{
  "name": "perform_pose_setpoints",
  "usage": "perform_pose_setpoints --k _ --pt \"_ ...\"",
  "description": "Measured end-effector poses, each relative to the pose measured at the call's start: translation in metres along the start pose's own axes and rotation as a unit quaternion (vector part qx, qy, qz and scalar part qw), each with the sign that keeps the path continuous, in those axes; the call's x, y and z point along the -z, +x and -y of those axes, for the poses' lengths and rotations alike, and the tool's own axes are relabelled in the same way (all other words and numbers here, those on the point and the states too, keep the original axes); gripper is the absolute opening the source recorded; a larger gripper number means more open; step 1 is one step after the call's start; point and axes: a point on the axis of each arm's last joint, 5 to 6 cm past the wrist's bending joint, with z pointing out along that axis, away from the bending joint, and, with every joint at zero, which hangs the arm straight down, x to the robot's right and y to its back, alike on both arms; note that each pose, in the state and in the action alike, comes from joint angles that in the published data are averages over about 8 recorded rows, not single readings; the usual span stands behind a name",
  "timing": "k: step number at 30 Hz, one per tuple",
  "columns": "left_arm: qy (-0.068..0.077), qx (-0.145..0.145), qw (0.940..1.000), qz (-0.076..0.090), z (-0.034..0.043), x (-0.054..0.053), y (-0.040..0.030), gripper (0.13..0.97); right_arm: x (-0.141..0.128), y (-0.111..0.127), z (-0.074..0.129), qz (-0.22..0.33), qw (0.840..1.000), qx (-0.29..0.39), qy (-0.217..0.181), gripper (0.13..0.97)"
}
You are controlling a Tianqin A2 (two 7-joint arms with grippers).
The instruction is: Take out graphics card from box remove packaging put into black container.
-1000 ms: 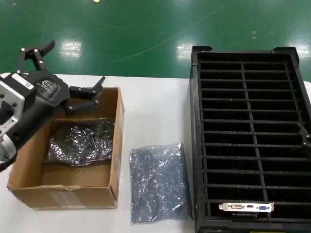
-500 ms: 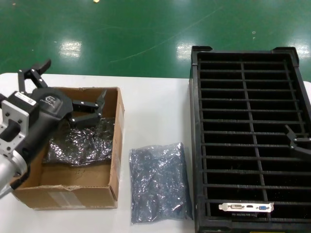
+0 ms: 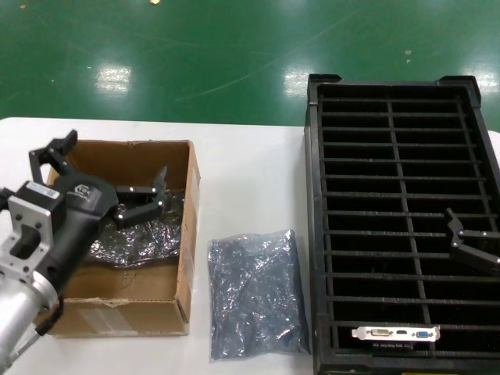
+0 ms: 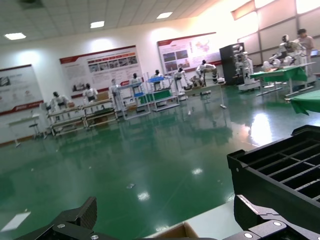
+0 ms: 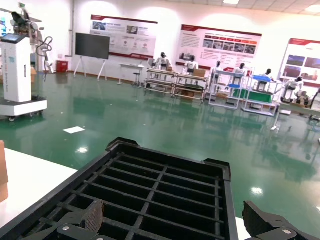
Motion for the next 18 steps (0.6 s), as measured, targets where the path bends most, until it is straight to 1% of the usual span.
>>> perform_pose_setpoints --k 9,18 --pt "-0.015 0.033 0.999 0.025 -0.0207 0.006 0.0144 0.966 0.002 -0.015 -0.014 -0.017 1.0 -0.017 -0.001 0.966" --pt "-0.037 0.066 0.9958 0.052 -0.0416 0.015 0.0304 0.966 0.005 -0.031 -0.027 -0.037 0.999 -0.034 -0.007 0.966"
